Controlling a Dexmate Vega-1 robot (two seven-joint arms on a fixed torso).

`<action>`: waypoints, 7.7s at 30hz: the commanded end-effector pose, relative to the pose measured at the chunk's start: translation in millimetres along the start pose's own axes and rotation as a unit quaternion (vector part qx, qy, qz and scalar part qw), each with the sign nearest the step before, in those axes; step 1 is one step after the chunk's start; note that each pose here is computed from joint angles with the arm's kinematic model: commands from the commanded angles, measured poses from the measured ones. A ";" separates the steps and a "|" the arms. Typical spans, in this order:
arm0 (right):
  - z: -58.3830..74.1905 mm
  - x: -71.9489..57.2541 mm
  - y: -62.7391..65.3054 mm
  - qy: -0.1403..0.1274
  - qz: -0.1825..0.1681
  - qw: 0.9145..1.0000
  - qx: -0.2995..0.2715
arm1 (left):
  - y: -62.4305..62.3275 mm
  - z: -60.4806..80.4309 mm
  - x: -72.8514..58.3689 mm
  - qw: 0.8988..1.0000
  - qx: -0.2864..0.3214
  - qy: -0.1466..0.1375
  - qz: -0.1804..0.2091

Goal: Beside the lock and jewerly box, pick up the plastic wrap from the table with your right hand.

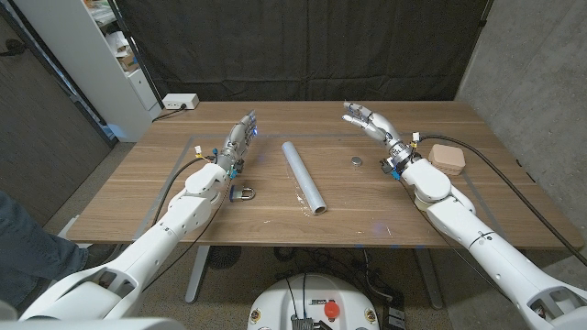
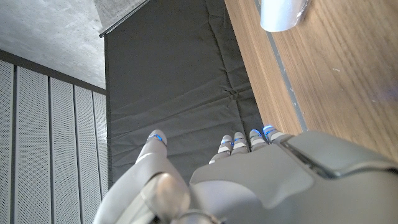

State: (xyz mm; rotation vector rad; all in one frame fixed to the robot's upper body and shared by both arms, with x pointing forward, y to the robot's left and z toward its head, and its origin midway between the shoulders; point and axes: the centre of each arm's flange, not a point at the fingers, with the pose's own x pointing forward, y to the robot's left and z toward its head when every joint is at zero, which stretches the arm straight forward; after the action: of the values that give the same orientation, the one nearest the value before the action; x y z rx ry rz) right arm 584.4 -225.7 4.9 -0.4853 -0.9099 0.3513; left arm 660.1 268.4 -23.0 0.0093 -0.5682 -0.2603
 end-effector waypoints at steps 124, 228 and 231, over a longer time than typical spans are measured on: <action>67.7 -4.5 96.8 -0.004 0.046 0.951 -0.307 | -1.0 5.1 -1.3 1.000 0.024 0.003 -0.017; 70.5 -5.4 175.2 0.109 0.120 0.899 -0.407 | -11.1 3.3 9.8 0.999 0.028 0.006 -0.030; 69.4 -5.4 177.8 0.114 0.123 0.896 -0.412 | -10.7 3.5 8.3 0.999 0.029 0.005 -0.029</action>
State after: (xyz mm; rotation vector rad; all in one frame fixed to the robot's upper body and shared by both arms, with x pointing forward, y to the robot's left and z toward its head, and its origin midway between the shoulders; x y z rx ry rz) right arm 508.4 -67.4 -52.6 -1.3758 -0.7676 0.1132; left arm 666.1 255.5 -14.7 0.0798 -0.5642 -0.3056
